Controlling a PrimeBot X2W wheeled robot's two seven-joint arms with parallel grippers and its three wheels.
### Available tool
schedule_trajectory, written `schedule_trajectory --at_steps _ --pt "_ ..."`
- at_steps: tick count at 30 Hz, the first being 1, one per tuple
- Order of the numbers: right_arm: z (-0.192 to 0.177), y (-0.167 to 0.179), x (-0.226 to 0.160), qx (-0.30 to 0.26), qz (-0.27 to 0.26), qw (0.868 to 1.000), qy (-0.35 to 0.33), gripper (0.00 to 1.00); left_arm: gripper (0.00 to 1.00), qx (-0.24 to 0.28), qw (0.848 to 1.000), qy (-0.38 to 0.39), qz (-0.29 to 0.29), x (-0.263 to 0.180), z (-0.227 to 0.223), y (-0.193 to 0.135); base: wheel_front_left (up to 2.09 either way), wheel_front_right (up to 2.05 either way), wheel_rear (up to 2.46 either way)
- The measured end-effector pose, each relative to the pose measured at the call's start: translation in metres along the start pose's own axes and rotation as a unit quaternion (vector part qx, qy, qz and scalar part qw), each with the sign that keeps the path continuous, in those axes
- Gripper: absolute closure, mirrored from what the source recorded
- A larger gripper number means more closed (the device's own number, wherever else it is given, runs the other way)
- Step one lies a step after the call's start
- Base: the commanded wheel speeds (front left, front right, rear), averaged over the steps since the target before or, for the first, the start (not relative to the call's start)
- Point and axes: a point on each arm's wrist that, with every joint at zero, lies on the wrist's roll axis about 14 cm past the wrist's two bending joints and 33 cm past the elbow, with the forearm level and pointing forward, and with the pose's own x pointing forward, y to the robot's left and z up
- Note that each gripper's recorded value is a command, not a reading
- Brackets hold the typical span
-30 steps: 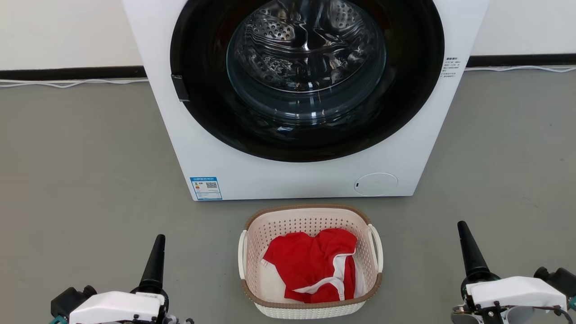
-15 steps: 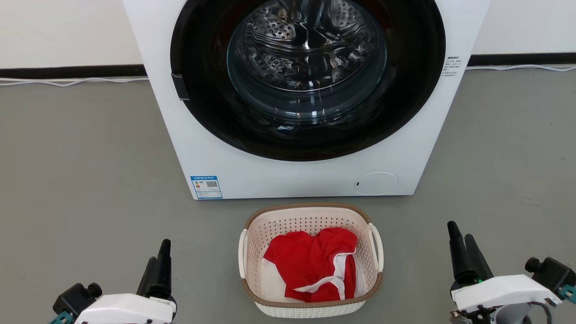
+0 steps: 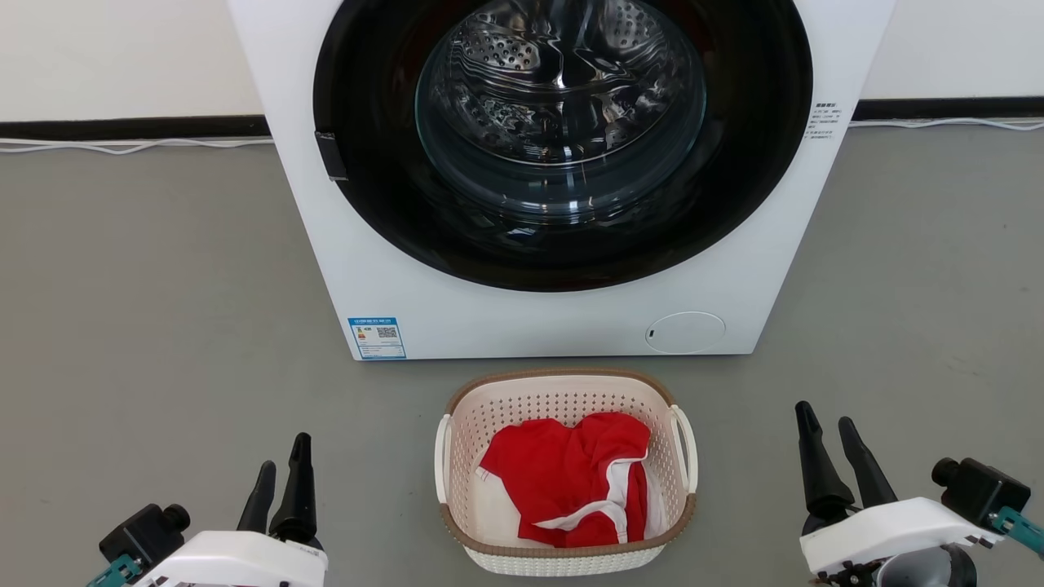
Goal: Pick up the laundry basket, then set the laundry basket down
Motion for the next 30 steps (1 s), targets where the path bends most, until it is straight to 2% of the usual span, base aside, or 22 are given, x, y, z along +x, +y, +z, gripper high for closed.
schedule_trajectory --at_steps 17,30 --pt "0.0003 0.0039 -0.0007 -0.103 0.012 0.995 -0.007 0.00 0.00 0.092 0.996 -0.012 -0.012 0.0004 0.0013 -0.0042 0.00 0.00 0.00" --pt "-0.0032 0.0083 -0.0003 -0.188 0.027 0.982 -0.008 0.00 0.00 0.174 0.984 -0.017 -0.012 -0.0037 -0.0008 -0.0007 0.00 0.00 0.00"
